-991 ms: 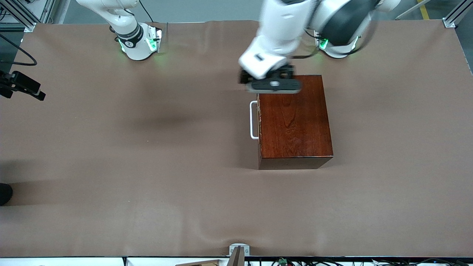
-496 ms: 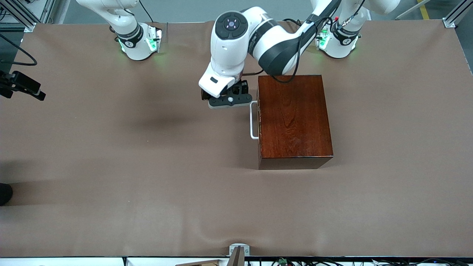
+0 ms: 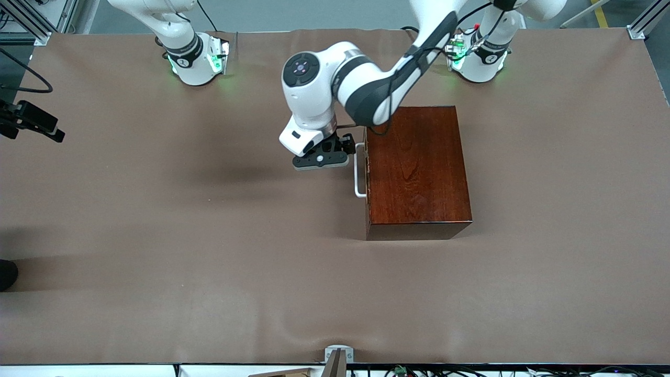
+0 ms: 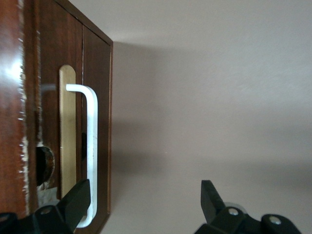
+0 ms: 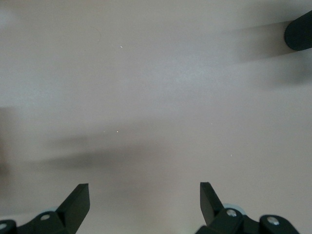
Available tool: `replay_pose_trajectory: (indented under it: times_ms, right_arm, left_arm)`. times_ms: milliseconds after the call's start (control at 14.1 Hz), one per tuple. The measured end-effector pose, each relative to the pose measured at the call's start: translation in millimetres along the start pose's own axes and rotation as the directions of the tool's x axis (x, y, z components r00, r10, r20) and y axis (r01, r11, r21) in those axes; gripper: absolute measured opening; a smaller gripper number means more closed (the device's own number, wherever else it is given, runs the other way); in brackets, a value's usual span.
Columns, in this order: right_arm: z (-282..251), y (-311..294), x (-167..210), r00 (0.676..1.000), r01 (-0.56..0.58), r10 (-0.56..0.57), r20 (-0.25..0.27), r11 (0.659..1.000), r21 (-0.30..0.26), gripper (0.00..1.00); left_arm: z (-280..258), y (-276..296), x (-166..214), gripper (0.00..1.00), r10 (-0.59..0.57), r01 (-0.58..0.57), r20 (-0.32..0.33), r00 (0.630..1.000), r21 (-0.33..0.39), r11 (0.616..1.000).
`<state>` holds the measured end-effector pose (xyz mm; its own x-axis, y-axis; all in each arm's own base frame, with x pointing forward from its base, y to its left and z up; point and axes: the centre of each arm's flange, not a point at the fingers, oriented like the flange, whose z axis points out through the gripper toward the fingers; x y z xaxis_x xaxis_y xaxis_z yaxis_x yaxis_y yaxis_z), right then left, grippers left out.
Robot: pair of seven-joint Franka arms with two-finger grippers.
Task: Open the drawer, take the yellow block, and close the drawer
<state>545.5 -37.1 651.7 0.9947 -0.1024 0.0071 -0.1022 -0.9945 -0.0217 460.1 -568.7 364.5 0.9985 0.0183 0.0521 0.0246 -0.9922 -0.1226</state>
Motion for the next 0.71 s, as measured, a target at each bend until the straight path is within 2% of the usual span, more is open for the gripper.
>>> replay_pose_trajectory:
  times_ms: [354,708]
  right_arm:
    - [0,0,0,1.0,0.0,0.0,0.001,1.0,0.0,1.0]
    - [0,0,0,1.0,0.0,0.0,0.001,1.0,0.0,1.0]
  left_arm:
    - [24,-5,-5,1.0,0.128,-0.132,0.038,0.991,0.105,0.986]
    - [43,-6,-5,1.0,0.166,-0.172,0.05,0.985,0.149,0.974]
